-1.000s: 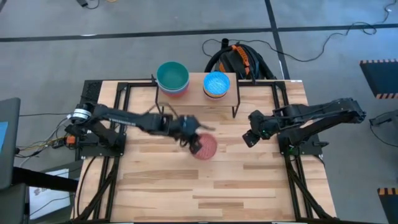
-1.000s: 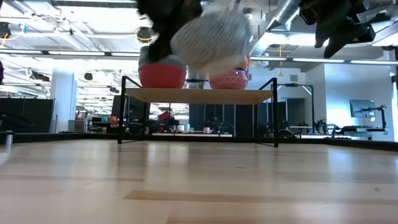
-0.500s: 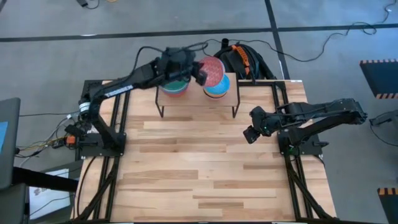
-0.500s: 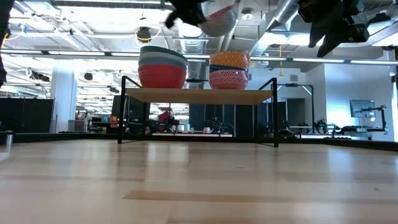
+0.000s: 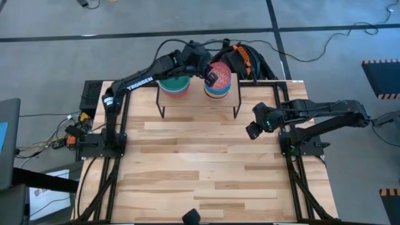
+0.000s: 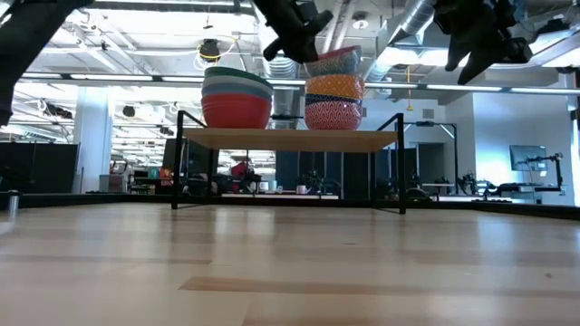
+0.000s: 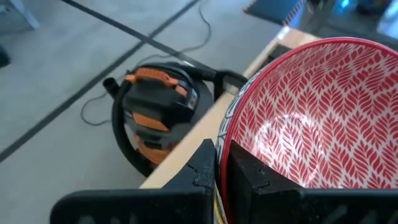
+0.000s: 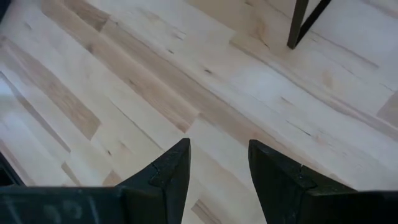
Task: Place and stack bowls onto a shelf
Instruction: Stack the red patterned bowl on top of the light blue patterned bowl on the shelf
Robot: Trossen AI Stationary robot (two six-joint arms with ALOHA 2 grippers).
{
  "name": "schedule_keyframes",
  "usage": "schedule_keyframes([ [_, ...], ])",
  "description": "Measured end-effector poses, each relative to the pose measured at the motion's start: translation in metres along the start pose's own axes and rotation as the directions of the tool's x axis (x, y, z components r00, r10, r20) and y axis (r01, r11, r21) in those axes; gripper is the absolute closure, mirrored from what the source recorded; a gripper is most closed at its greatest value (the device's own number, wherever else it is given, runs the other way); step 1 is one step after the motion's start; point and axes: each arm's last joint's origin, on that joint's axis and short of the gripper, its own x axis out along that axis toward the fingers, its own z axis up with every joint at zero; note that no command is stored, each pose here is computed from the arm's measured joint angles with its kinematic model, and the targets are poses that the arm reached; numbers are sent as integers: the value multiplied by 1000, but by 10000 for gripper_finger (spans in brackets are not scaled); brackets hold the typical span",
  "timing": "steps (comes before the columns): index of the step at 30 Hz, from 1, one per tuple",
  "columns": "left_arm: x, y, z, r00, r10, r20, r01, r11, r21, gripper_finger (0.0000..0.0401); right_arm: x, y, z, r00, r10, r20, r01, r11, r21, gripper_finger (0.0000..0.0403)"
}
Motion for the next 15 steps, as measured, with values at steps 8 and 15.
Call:
schedule_keyframes([
  [8,8,-2,-4,996,-47,-71,51,998,48,401,-2,-2,1,1000,2,7,-2,1000,8,216],
  [15,9,2,-5,995,-48,-83,53,997,58,385,-1,-2,1,1000,-1,5,0,1000,8,216],
])
